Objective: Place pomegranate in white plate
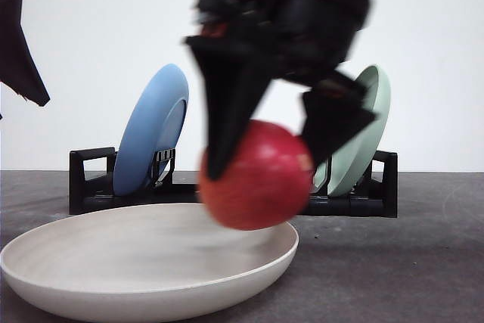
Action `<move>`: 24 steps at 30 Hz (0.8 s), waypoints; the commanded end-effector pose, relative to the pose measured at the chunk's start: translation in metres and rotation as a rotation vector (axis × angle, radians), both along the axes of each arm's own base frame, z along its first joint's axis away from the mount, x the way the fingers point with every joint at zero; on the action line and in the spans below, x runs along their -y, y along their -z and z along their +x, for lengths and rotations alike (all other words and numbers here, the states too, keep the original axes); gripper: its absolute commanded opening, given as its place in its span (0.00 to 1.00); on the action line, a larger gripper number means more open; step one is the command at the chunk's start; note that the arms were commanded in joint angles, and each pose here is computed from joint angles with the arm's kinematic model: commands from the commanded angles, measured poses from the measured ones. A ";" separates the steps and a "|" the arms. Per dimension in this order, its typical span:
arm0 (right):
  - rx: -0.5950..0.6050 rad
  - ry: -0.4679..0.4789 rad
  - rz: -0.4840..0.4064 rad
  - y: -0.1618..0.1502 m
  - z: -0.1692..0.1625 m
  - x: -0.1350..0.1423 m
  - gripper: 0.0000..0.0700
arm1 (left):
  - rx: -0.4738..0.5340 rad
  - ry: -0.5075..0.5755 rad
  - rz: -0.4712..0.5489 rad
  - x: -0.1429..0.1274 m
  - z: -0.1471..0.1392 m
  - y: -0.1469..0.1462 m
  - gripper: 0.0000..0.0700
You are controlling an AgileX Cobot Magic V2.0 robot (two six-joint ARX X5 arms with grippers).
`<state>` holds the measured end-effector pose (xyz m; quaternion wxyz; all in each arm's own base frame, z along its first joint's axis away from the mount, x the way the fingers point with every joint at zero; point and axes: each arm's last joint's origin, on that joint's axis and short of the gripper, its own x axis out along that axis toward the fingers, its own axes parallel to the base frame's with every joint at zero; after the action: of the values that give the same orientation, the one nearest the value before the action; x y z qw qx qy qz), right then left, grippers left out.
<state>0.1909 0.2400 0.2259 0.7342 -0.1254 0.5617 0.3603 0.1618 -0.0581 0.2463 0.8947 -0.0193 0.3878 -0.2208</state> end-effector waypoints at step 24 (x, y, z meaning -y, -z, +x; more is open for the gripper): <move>0.061 -0.127 0.038 0.032 0.014 -0.065 0.77 | 0.026 0.015 0.004 0.001 0.002 -0.004 0.56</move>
<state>0.2047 0.2974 0.1942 0.7299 -0.1507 0.5279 0.4073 0.1619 -0.0581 0.2463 0.8948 -0.0158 0.3869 -0.2222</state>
